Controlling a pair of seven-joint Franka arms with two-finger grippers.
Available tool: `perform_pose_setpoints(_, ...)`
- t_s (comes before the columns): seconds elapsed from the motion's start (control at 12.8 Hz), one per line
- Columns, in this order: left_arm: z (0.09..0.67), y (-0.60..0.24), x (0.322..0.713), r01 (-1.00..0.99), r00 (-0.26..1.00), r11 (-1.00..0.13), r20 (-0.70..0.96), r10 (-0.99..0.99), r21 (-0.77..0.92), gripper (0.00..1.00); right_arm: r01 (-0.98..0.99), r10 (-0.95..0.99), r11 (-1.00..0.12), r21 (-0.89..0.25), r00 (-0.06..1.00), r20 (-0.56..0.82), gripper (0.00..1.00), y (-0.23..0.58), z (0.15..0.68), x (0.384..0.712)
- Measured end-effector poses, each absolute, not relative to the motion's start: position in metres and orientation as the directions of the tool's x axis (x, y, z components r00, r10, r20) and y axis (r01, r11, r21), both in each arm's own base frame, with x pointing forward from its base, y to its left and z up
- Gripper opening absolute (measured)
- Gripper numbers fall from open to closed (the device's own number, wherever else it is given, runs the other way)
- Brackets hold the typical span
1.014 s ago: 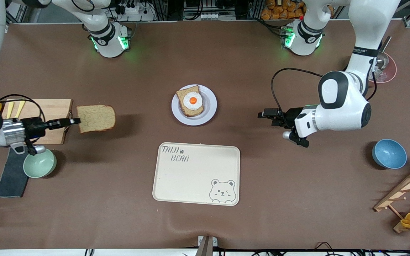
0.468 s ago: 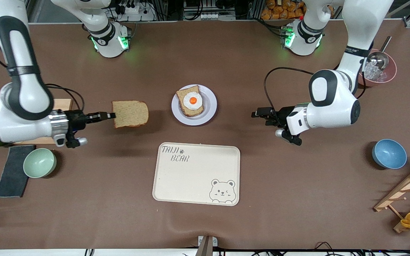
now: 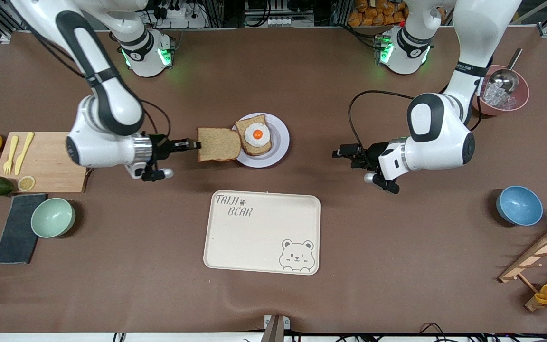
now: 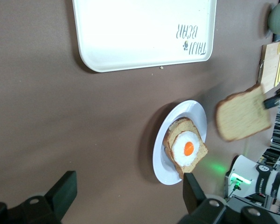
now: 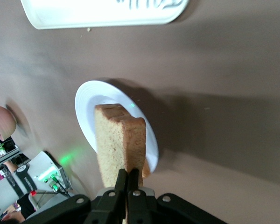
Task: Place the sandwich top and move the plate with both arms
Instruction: 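Lay the bread on the egg toast while the left gripper nears the plate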
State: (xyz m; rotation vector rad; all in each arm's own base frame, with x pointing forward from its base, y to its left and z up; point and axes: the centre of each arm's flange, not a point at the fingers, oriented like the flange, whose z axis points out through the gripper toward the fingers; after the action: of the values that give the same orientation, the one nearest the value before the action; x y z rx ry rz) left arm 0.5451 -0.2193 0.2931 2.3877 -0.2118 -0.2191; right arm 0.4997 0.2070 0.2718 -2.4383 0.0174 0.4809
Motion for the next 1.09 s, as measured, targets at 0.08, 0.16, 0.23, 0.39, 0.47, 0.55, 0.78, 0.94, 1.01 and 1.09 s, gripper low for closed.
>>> perform_pose_setpoints(0.08,0.292,-0.219,0.545,-0.089,0.972,-0.728,-0.1,-0.212,0.68,1.0,-0.129,0.092,-0.802,-0.583,0.938,-0.335,0.03,0.228,0.269,0.49)
perform_pose_setpoints(0.16,0.292,-0.219,0.545,-0.088,0.972,-0.728,-0.1,-0.211,0.68,1.0,-0.128,0.083,-0.81,-0.572,0.941,-0.328,0.03,0.245,0.267,0.48)
perform_pose_setpoints(0.23,0.292,-0.219,0.545,-0.088,0.972,-0.728,-0.1,-0.211,0.68,1.0,-0.13,0.076,-0.815,-0.564,0.942,-0.327,0.03,0.257,0.264,0.472)
perform_pose_setpoints(0.39,0.292,-0.219,0.545,-0.088,0.972,-0.728,-0.1,-0.211,0.68,1.0,-0.135,0.06,-0.818,-0.559,0.946,-0.318,0.03,0.272,0.26,0.459)
perform_pose_setpoints(0.47,0.292,-0.219,0.545,-0.088,0.972,-0.728,-0.1,-0.211,0.68,1.0,-0.134,0.054,-0.822,-0.553,0.949,-0.311,0.03,0.277,0.256,0.453)
perform_pose_setpoints(0.55,0.292,-0.219,0.545,-0.088,0.972,-0.728,-0.1,-0.211,0.68,1.0,-0.132,0.051,-0.826,-0.548,0.95,-0.307,0.03,0.281,0.253,0.447)
perform_pose_setpoints(0.78,0.29,-0.219,0.545,-0.085,0.972,-0.728,-0.105,-0.211,0.68,1.0,-0.138,0.034,-0.83,-0.541,0.954,-0.296,0.03,0.291,0.243,0.433)
perform_pose_setpoints(0.94,0.283,-0.22,0.544,-0.079,0.97,-0.729,-0.115,-0.213,0.68,1.0,-0.169,0.006,-0.83,-0.531,0.95,-0.311,0.03,0.298,0.237,0.427)
perform_pose_setpoints(1.01,0.278,-0.221,0.542,-0.078,0.968,-0.728,-0.122,-0.218,0.681,1.0,-0.19,-0.013,-0.83,-0.525,0.946,-0.323,0.09,0.301,0.236,0.425)
perform_pose_setpoints(1.09,0.273,-0.225,0.54,-0.079,0.965,-0.726,-0.131,-0.227,0.683,1.0,-0.22,-0.037,-0.829,-0.514,0.939,-0.341,0.09,0.303,0.234,0.423)
